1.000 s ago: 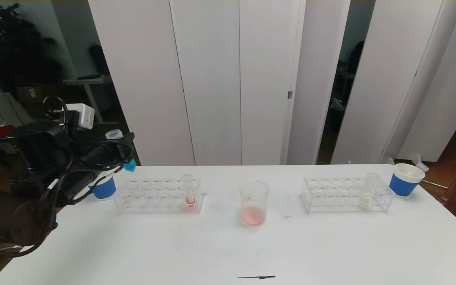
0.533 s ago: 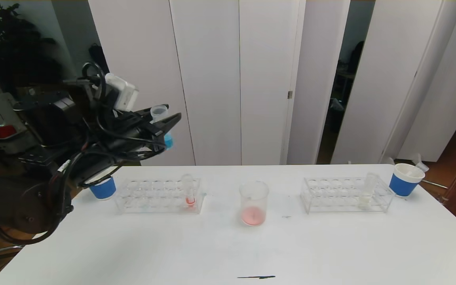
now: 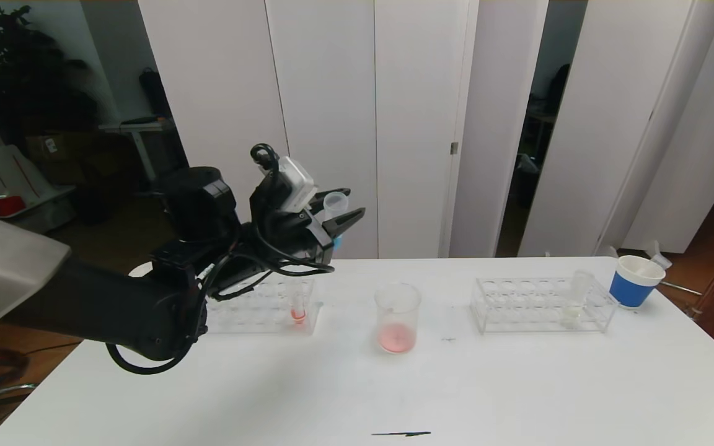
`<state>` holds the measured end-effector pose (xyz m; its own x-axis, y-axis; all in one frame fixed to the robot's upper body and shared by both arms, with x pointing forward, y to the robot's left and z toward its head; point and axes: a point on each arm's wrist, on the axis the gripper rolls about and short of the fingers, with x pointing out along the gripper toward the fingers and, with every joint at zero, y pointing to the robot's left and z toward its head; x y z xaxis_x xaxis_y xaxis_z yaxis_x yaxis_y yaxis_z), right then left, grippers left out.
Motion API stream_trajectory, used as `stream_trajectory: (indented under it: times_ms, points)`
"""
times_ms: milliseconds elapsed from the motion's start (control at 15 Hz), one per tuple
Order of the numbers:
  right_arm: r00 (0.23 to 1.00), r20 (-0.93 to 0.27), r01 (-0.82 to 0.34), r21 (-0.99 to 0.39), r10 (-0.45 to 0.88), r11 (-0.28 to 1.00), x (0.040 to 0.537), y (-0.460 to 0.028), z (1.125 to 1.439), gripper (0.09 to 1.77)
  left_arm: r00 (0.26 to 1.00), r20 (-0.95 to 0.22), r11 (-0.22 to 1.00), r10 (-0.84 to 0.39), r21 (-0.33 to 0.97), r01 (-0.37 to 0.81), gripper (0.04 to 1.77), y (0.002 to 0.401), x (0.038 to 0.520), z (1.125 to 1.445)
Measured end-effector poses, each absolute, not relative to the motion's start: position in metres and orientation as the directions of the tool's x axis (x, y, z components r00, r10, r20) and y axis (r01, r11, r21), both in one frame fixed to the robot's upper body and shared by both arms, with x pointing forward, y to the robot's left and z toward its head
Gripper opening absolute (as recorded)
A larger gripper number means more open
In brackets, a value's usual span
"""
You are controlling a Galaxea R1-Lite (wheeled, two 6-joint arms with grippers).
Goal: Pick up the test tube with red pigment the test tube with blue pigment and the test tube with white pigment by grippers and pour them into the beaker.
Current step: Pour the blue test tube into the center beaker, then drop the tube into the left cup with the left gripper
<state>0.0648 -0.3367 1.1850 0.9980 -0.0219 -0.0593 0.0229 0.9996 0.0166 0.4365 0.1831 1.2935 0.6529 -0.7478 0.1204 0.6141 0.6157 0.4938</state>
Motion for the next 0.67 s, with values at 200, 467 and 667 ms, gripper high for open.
stream_trajectory:
  times_ms: [200,467,667]
  points:
    - [0.998,-0.060,0.023,0.017,-0.022,1.000,0.065,-0.337,1.185,1.74,0.588,0.124,0.552,-0.799,0.537,0.637,0.60,0.163,0.445,1.281]
    - [0.998,-0.060,0.023,0.017,-0.022,1.000,0.065,-0.337,1.185,1.74,0.506,0.167,0.495,-0.846,0.598,0.630,0.60,0.121,0.454,1.276]
    - [0.998,-0.060,0.023,0.017,-0.022,1.000,0.065,-0.337,1.185,1.74,0.483,0.195,0.472,-0.853,0.682,0.558,0.60,0.106,0.464,1.260]
